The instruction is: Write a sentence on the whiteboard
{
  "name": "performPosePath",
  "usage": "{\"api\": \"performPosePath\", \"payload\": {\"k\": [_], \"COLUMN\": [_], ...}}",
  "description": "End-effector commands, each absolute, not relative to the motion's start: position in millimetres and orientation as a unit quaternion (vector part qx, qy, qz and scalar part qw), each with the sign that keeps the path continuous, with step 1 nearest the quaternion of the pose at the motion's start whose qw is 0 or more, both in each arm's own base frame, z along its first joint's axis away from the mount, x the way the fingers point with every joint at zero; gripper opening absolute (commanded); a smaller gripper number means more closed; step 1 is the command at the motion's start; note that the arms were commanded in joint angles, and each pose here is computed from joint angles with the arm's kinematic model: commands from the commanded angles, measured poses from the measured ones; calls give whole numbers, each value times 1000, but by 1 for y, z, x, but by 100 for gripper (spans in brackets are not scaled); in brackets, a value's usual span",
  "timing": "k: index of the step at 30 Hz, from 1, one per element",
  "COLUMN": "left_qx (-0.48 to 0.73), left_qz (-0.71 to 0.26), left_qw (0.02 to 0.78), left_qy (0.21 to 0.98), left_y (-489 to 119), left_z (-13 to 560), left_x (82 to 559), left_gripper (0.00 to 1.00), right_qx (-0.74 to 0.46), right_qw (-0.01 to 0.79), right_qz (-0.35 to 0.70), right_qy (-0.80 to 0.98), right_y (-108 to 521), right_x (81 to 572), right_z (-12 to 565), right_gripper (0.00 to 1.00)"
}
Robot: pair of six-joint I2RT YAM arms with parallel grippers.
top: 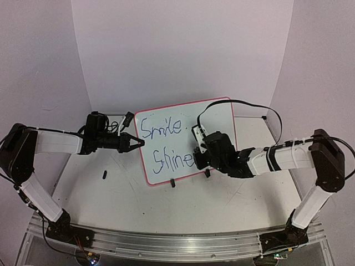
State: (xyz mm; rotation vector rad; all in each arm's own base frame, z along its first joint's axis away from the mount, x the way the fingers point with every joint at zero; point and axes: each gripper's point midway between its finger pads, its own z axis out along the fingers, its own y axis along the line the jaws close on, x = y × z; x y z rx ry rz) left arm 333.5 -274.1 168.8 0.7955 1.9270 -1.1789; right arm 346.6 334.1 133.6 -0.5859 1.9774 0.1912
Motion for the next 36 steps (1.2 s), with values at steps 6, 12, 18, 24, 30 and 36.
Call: {"api": "performPosePath", "payload": {"k": [6, 12, 18, 24, 30, 36], "left_qx": [308, 309, 313, 314, 315, 316], "left_qz": [-342, -336, -327, -326, -324, -326], "left_qw": [350, 356, 360, 354, 353, 349], "left_qy": [816, 815, 816, 818, 819, 820], "left_y": [-253, -252, -251, -251, -251, -253], "left_z": [102, 105, 105, 101, 100, 98], "left_x": [350, 350, 354, 354, 354, 354], "left_gripper": [0, 0, 0, 0, 0, 0], "right_qx": [-260, -248, -277, -276, -243, -247], "right_qw": [581, 582, 569, 565, 589, 588], "right_qz": [136, 124, 125, 133, 114, 111], "right_qy": [759, 764, 764, 767, 762, 762], "right_y": [329, 310, 318, 327, 316, 322], "right_x": [321, 332, 335, 339, 352, 367], "right_z": [229, 223, 204, 193, 214, 218], "right_gripper": [0, 0, 0, 0, 0, 0]}}
